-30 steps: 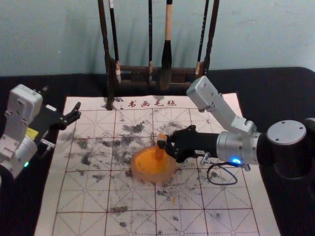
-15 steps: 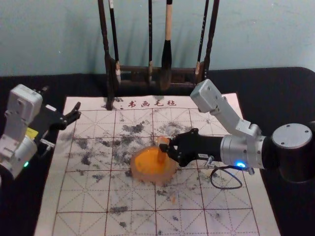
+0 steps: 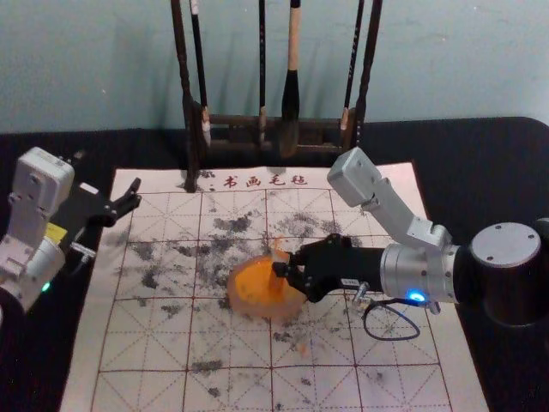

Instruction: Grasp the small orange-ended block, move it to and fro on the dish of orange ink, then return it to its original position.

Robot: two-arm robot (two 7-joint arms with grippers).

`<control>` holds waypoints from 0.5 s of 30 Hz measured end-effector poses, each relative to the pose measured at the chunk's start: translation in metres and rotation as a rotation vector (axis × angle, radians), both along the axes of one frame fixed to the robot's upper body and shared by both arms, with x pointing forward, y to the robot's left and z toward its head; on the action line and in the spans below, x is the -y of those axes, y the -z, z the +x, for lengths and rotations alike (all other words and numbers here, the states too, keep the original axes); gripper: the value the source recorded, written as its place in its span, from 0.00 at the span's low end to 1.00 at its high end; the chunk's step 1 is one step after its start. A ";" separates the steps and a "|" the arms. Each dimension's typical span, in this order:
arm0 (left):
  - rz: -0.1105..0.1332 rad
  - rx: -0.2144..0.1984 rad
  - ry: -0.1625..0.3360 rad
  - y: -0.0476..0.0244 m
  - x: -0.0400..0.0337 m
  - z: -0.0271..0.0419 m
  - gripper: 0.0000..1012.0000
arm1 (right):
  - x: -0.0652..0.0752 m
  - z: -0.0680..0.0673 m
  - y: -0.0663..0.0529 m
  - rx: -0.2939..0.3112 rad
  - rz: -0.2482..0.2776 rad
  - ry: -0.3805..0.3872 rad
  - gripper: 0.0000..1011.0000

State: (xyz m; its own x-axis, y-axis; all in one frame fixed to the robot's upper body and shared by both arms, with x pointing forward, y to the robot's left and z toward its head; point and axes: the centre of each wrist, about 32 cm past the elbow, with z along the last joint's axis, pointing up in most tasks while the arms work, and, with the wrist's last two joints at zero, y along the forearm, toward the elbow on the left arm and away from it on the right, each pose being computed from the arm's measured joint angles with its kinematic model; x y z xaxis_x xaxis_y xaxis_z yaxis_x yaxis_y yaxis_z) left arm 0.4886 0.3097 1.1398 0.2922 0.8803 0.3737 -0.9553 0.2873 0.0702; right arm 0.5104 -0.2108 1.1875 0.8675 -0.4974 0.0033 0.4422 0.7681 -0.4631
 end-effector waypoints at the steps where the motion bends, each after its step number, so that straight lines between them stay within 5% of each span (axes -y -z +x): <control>1: 0.000 0.000 0.000 0.0000 0.0000 0.0000 0.99 | 0.000 0.000 0.000 -0.001 0.001 -0.001 0.13; 15: 0.000 0.000 0.000 0.0000 0.0000 0.0000 0.99 | -0.012 0.000 0.001 -0.012 0.014 -0.028 0.13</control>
